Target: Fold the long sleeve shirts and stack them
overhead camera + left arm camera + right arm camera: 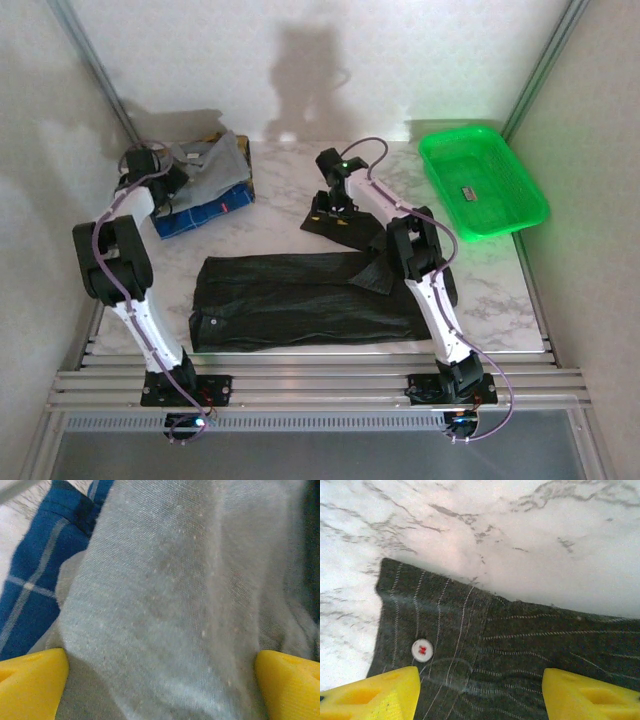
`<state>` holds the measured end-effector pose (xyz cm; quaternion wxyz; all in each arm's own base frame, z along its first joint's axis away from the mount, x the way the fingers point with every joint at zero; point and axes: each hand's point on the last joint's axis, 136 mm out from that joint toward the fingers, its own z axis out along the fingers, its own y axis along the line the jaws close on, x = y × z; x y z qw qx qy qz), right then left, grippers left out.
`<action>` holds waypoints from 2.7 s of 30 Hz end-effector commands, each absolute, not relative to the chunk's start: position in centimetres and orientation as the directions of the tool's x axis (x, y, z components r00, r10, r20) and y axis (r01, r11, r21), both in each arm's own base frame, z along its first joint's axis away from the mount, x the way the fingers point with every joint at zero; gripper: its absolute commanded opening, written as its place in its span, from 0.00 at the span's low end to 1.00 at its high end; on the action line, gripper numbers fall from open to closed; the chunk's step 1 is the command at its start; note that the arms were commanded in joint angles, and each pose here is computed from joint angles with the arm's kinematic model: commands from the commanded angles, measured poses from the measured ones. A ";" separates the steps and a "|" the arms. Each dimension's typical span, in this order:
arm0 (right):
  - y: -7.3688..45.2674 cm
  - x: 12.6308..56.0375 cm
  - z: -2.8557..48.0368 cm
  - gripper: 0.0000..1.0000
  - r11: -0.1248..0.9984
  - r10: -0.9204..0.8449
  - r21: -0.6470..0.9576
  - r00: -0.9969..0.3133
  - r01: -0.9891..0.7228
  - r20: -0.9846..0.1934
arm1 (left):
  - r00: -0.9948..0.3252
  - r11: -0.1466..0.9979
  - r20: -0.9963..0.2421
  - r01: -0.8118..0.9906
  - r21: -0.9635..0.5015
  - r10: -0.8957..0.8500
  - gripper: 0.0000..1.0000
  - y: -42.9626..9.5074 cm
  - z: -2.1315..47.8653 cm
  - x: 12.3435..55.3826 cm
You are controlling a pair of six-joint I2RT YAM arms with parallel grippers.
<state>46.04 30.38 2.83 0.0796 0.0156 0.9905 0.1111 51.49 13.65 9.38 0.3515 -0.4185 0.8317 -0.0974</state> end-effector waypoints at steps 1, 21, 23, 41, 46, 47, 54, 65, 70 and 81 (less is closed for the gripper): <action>30.6 45.5 1.5 0.65 0.985 0.077 0.164 -0.988 0.055 -0.133 | -0.377 0.626 -0.510 -0.582 -0.519 -0.773 0.95 13.7 9.0 54.1; 34.0 47.3 7.2 0.03 0.950 0.059 0.309 -0.952 -0.038 -0.299 | -0.148 0.644 -0.677 -0.504 -0.576 -0.721 1.00 15.8 28.9 54.1; 35.8 46.7 10.5 0.02 0.907 0.007 0.400 -0.943 -0.135 -0.334 | -0.120 0.648 -0.696 -0.503 -0.573 -0.708 0.99 15.6 31.3 52.2; 45.9 29.8 19.7 0.01 0.605 -0.289 0.704 -0.927 -0.372 -0.241 | -0.183 0.649 -0.654 -0.471 -0.597 -0.734 1.00 8.7 32.6 38.3; 47.1 25.0 16.8 0.02 0.661 -0.304 0.672 -0.938 -0.335 -0.168 | -0.244 0.658 -0.619 -0.411 -0.631 -0.746 1.00 5.5 31.0 36.6; 47.3 24.3 16.4 0.02 0.671 -0.307 0.661 -0.937 -0.336 -0.165 | -0.253 0.657 -0.613 -0.405 -0.635 -0.748 1.00 4.9 30.6 36.4; 49.6 20.9 13.8 0.06 0.689 -0.349 0.631 -0.926 -0.357 -0.144 | -0.300 0.661 -0.589 -0.371 -0.652 -0.750 0.99 2.2 29.0 33.6; 53.5 22.0 9.7 0.22 0.711 -0.383 0.615 -0.921 -0.341 -0.068 | -0.371 0.681 -0.574 -0.470 -0.562 -0.730 0.99 2.0 22.8 29.7; 54.3 22.7 8.5 0.52 0.717 -0.377 0.625 -0.926 -0.309 -0.025 | -0.362 0.660 -0.563 -0.537 -0.525 -0.743 1.00 2.7 20.9 28.3; 39.5 26.0 16.8 0.69 0.841 -0.161 0.499 -0.977 -0.211 -0.142 | -0.494 0.673 -0.478 -0.651 -0.350 -0.727 1.00 2.4 16.2 26.3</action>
